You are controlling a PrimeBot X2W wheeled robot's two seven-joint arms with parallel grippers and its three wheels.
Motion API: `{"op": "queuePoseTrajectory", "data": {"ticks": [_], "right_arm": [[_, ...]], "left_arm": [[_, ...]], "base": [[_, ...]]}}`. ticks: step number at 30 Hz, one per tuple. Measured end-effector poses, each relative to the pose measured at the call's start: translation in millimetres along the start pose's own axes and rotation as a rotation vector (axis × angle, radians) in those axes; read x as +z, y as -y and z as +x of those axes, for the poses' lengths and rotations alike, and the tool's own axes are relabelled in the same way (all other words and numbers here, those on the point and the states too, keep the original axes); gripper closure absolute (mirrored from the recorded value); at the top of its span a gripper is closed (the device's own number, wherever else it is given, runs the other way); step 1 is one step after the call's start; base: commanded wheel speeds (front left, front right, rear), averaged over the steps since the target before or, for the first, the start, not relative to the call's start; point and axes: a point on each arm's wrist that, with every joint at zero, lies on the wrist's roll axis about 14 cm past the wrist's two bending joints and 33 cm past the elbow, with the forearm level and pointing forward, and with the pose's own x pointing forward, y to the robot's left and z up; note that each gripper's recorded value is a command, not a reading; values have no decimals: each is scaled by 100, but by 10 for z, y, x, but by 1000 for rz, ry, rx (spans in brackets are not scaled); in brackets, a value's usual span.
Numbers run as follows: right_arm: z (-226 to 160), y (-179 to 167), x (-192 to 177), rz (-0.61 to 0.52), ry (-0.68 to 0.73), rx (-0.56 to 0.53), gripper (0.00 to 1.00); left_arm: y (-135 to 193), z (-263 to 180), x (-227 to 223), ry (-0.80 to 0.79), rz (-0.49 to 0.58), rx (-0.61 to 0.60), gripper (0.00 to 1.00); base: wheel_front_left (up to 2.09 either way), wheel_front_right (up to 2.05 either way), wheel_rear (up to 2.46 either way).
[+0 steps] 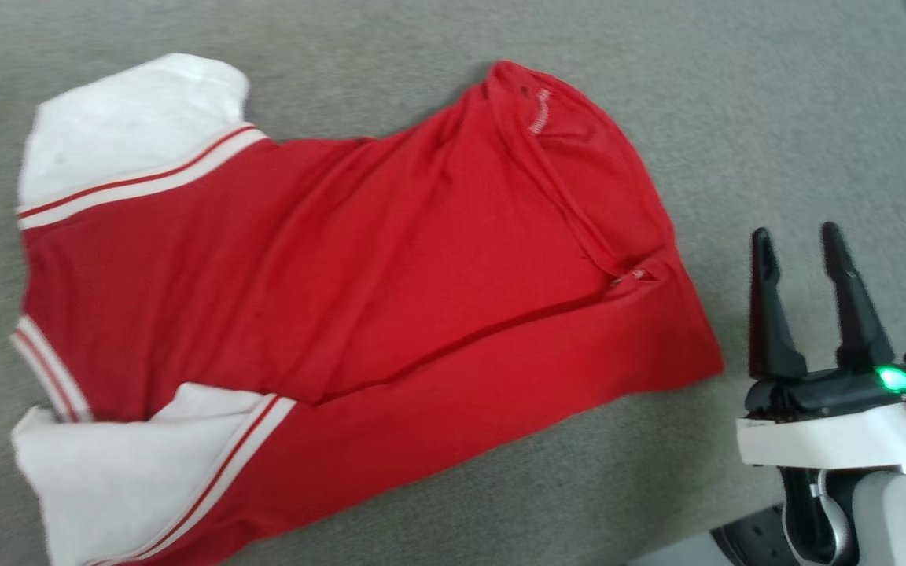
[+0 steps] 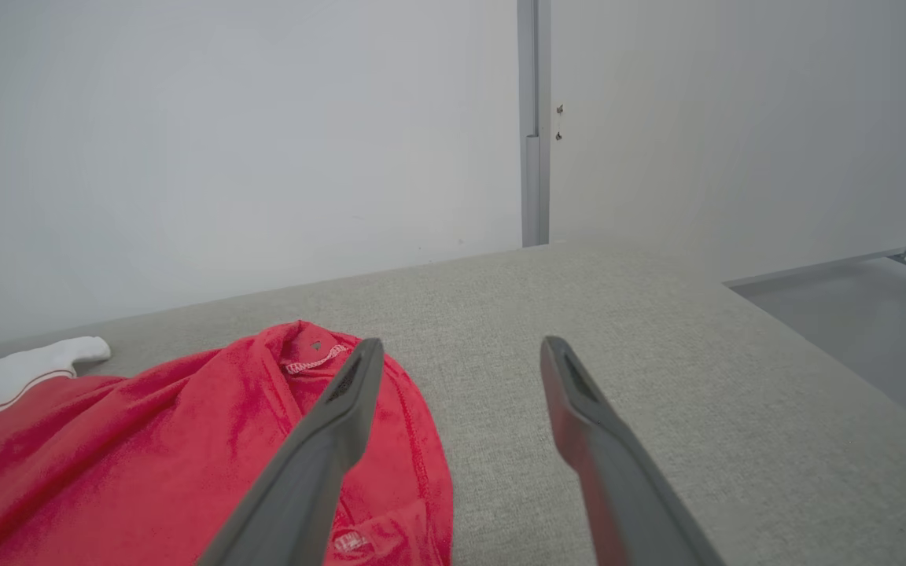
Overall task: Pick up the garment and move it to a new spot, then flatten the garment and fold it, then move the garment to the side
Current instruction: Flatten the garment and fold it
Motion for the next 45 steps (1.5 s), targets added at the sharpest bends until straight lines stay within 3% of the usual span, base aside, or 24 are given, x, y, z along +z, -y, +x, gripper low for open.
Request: {"op": "queuePoseTrajectory", "data": {"ticks": [6,12,14,15,17,22,28,37,45], "right_arm": [[-82,141,-186,3,-57,-51,0],[-121,208,-295,6,-92,-77,0],[-90,189,-306,4,-91,-70,0],[-67,171,-305,2,-88,-63,0],[8,101,-290,-16,-80,-35,0],[319,-204,-353,-83,-155,80,0],[723,-603,-644,-212,-410,255,0],[1253,-928,-758,-243,-645,356,0],[1310,-1107,-1021,-250,-877,404,0]], "left_arm": [[-13,340,-372,-317,-33,-13,0],[107,512,-460,-455,-24,-61,1],[165,532,-474,-471,-48,-86,53],[196,532,-482,-478,-45,-97,53],[211,539,-482,-476,-31,-100,98],[279,561,-498,-458,-8,-115,100],[345,530,-527,-450,7,-136,100],[368,473,-584,-438,10,-152,100],[342,445,-637,-433,4,-155,100]], "base": [[0,0,0],[0,0,0],[0,0,0],[0,0,0],[0,0,0],[0,0,0],[0,0,0],[0,0,0],[0,0,0]]}}
